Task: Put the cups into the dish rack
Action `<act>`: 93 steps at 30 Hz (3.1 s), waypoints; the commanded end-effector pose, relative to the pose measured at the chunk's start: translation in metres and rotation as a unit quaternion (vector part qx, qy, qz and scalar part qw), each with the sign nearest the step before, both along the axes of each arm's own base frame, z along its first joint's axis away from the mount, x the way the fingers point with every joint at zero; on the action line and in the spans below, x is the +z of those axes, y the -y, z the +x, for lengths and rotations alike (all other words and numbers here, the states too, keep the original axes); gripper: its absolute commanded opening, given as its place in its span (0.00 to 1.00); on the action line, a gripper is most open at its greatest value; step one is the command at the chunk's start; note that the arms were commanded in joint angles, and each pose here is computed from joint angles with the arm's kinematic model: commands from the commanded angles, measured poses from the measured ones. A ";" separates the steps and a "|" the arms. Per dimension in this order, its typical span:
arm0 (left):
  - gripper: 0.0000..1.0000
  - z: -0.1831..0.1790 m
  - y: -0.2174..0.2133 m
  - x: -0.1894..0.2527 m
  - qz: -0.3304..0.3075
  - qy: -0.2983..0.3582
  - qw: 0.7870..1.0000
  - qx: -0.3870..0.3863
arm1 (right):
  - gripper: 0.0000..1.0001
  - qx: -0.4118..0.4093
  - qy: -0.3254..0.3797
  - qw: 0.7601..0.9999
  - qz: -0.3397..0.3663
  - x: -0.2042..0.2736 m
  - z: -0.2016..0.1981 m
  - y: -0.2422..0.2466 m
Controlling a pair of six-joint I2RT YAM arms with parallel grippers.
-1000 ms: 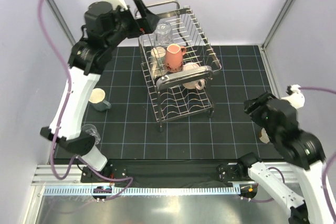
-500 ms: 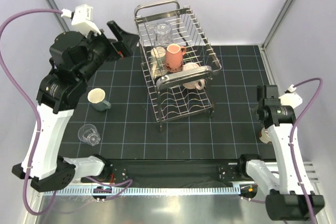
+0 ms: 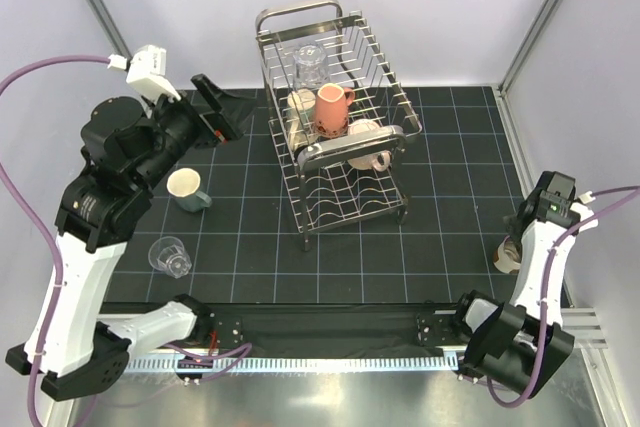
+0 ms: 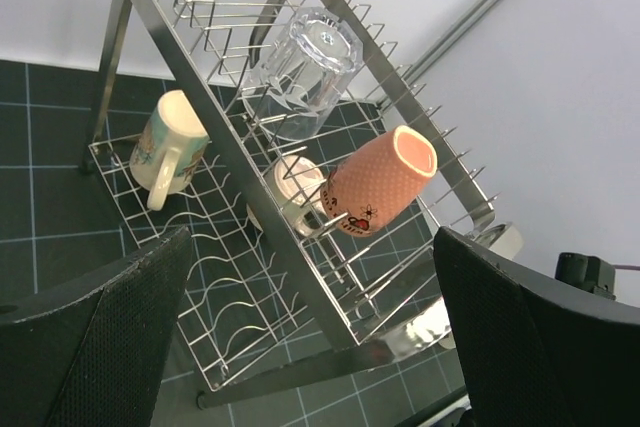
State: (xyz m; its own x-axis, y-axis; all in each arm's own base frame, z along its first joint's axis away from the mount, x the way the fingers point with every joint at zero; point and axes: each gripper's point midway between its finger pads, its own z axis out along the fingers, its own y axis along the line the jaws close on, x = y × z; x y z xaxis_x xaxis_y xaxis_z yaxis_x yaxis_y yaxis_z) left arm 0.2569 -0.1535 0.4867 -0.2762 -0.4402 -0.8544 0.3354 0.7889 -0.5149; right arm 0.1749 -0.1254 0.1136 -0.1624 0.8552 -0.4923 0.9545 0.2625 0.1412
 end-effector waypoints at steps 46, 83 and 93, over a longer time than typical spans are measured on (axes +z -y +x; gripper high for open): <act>1.00 -0.071 0.062 0.064 -0.235 0.201 0.914 -0.264 | 0.04 0.461 0.768 0.421 0.146 0.468 -0.027 -0.227; 1.00 -0.130 0.268 0.136 -0.304 0.402 0.782 -0.367 | 0.04 0.399 0.780 0.341 0.342 0.485 -0.073 -0.234; 0.64 -0.123 0.278 0.148 -0.329 0.395 0.779 -0.359 | 0.04 0.411 0.770 0.341 0.348 0.481 -0.073 -0.237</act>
State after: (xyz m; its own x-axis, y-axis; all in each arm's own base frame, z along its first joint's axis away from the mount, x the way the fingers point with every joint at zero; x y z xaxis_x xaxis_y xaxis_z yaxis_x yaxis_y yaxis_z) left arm 0.1409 -0.4554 0.6006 -0.1817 -0.7614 -0.6223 0.9807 -0.0941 -0.1712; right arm 0.1099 0.1083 0.5917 -0.4303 0.8622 -0.2673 -0.7659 -0.1920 0.6137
